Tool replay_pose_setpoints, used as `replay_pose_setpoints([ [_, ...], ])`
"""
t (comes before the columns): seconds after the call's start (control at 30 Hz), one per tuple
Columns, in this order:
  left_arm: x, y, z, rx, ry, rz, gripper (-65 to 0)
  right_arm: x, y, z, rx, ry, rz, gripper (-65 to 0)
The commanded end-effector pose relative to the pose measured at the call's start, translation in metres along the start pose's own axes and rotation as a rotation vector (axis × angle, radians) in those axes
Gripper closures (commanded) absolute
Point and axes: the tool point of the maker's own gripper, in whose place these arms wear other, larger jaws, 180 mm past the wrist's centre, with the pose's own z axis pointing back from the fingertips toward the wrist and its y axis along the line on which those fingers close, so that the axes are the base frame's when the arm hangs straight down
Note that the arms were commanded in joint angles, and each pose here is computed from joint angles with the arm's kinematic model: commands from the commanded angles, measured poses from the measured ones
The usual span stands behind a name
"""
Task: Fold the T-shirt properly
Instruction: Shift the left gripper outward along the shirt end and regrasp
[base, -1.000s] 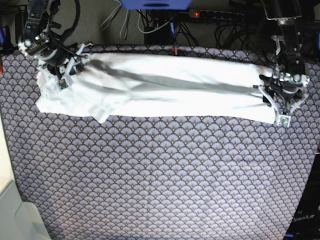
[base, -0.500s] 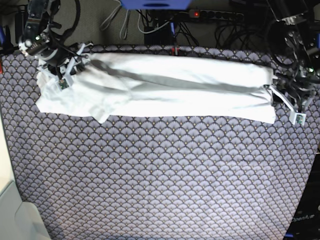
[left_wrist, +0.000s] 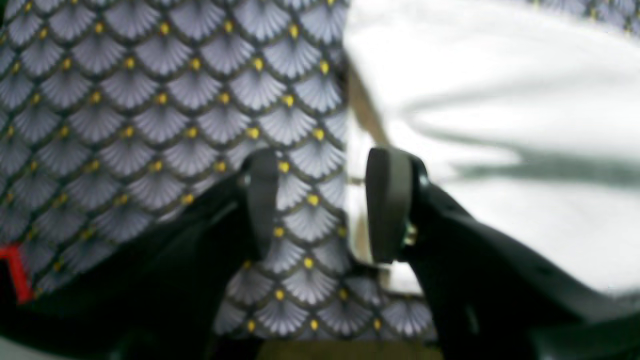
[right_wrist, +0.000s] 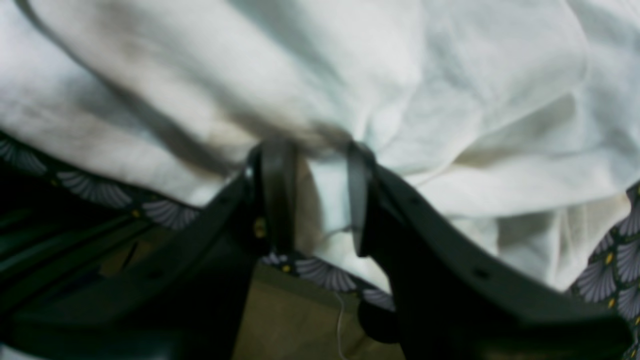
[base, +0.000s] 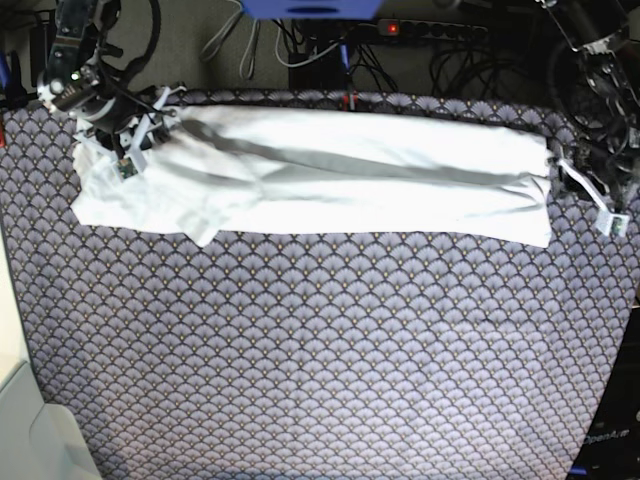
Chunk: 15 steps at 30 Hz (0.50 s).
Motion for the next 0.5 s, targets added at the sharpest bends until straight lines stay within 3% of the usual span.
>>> replay_pose_setpoints([
  [0.0,0.017,0.006,0.005,0.013,-0.050,-0.010,-28.5,0.005,-0.004,0.003,-0.010,-0.019,0.010,-18.9],
  [0.1,0.017,0.005,0.005,0.012,-0.053,-0.005,-30.7,0.005,-0.004,0.003,-0.010,-0.019,0.010,-18.9],
  [0.3,0.020,0.007,0.009,0.002,-0.093,0.042,-43.5,0.005,-0.003,0.003,-0.010,-0.017,0.010,-18.9],
  [0.47,0.027,0.004,0.011,-0.025,-0.124,0.055,-44.8,0.005,-0.003,0.003,-0.010,-0.017,0.010,-18.9],
])
